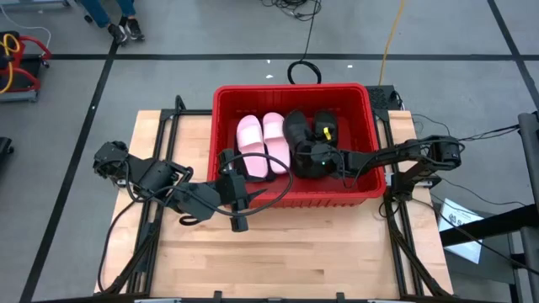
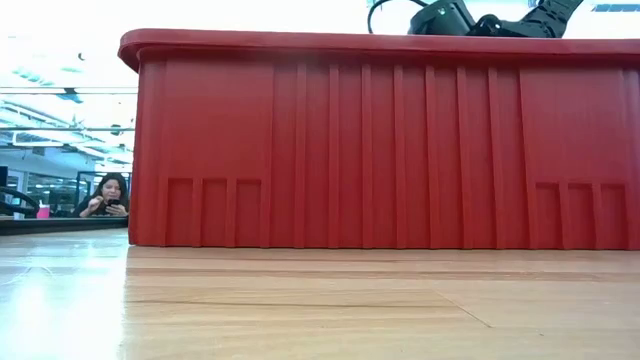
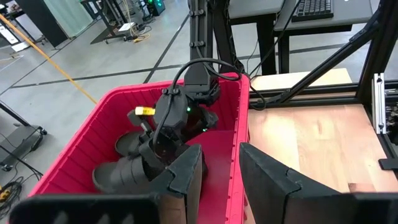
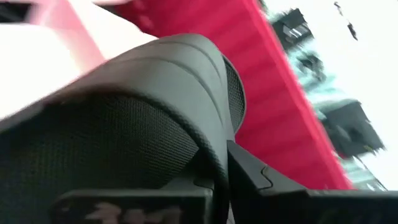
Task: Pick and place slides into bin
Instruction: Put the black slide into the red bin
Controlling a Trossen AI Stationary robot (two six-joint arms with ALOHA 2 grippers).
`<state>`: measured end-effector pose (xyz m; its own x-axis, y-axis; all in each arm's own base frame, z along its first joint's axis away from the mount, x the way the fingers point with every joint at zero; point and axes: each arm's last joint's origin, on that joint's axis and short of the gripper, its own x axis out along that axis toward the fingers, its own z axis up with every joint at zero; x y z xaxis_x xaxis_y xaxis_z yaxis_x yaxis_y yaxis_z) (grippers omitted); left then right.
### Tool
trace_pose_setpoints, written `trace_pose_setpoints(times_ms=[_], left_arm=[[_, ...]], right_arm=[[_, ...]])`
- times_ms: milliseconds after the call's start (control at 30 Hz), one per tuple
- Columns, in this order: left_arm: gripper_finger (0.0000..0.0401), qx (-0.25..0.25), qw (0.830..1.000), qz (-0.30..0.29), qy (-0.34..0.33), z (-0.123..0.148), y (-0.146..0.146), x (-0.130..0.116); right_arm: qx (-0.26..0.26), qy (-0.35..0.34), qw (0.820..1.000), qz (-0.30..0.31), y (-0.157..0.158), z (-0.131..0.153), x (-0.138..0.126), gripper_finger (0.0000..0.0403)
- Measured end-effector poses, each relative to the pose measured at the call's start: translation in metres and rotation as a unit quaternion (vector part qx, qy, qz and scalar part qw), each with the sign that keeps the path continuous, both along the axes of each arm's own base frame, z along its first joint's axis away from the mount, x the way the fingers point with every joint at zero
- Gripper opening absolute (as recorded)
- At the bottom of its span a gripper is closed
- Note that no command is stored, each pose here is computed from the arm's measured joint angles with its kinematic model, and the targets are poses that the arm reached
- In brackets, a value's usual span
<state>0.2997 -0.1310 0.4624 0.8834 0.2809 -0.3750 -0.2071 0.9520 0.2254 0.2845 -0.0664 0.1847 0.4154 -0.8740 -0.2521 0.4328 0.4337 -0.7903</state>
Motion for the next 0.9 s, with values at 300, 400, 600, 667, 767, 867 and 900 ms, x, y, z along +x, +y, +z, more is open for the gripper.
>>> trace_pose_setpoints(times_ms=[300,400,600,667,767,867,900], left_arm=[[0.0113,0.009,1.000,-0.004,0.003,0.000,0.000,0.000],[0.0113,0.009,1.000,-0.004,0.003,0.000,0.000,0.000],[0.0113,0.009,1.000,-0.004,0.003,0.000,0.000,0.000],[0.0113,0.009,1.000,-0.004,0.003,0.000,0.000,0.000],[0.0113,0.009,1.000,-0.004,0.003,0.000,0.000,0.000],[0.0113,0.009,1.000,-0.004,0.003,0.000,0.000,0.000],[0.0113,0.009,1.000,-0.004,0.003,0.000,0.000,0.000]], right_arm=[[-0.037,0.022,0.995,-0.085,0.001,-0.001,-0.006,0.0006],[-0.014,0.009,0.998,-0.067,0.001,-0.004,-0.006,0.0005],[-0.010,0.007,0.998,-0.069,0.001,-0.005,-0.006,0.0009],[-0.007,0.003,0.998,-0.069,0.000,-0.006,-0.006,0.0008],[0.015,-0.004,0.999,-0.042,0.001,-0.007,-0.004,0.0012],[0.023,-0.006,0.999,-0.030,0.002,-0.008,-0.004,0.0026],[0.024,-0.004,0.999,-0.029,0.002,-0.008,-0.004,0.0031]])
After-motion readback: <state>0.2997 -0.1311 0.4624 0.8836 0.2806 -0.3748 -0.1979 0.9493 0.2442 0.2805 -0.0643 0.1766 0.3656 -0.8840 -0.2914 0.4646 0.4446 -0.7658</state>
